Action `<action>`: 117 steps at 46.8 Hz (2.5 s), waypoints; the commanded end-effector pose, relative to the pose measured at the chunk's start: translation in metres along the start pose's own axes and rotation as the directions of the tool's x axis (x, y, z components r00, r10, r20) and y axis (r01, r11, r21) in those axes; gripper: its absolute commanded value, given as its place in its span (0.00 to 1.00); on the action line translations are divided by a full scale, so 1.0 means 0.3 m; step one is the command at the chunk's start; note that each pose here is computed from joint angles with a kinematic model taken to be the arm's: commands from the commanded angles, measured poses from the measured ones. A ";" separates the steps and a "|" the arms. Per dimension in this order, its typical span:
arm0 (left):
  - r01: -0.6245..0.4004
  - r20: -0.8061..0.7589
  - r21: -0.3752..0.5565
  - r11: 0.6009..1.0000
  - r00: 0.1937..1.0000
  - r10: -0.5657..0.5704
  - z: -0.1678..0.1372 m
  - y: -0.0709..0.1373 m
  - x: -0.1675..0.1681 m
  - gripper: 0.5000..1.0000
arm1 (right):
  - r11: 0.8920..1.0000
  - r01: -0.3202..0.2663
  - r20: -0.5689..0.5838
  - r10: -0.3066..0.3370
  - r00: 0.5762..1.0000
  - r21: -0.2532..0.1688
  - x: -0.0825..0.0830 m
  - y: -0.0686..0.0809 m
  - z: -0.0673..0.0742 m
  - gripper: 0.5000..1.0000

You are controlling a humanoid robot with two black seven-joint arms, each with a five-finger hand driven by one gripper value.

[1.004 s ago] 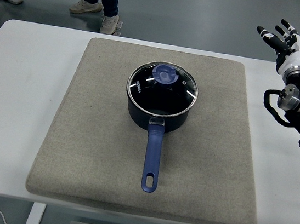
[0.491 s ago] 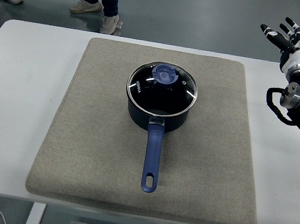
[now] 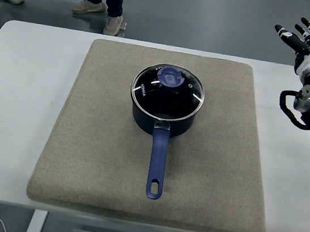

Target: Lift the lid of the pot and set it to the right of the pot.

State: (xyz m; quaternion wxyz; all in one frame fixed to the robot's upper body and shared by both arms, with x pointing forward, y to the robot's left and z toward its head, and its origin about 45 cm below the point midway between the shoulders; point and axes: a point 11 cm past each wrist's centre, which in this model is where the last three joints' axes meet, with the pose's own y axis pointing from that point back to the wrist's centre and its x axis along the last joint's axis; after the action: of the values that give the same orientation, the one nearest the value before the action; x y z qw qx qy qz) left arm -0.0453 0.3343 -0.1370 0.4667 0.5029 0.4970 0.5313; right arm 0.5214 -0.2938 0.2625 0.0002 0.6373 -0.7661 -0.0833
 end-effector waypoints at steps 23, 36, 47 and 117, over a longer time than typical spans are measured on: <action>0.000 0.000 0.000 1.000 1.000 0.000 0.000 0.000 0.000 1.00 | 0.997 -0.016 -0.090 0.023 0.996 0.077 0.095 -0.025 -0.108 0.81; 0.000 0.000 0.000 1.000 1.000 0.000 0.000 0.000 0.000 1.00 | 0.963 0.193 -0.321 -0.125 0.939 0.188 0.086 -0.036 -0.324 0.81; -0.001 0.000 0.000 1.000 1.000 0.001 0.000 0.000 0.001 1.00 | 0.885 0.428 -0.551 -0.267 0.790 0.185 0.008 -0.014 -0.486 0.81; 0.000 -0.003 0.000 1.000 1.000 0.000 0.000 0.000 0.000 1.00 | 0.283 0.923 -0.946 -0.267 -0.185 -0.261 -0.510 0.397 -0.567 0.74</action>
State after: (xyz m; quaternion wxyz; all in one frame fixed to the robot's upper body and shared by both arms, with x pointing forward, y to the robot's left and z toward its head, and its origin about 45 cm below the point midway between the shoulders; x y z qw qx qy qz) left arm -0.0452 0.3343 -0.1370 0.4661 0.5021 0.4974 0.5322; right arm 0.4559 -0.1510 0.4624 0.2007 0.8214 -0.1378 0.5158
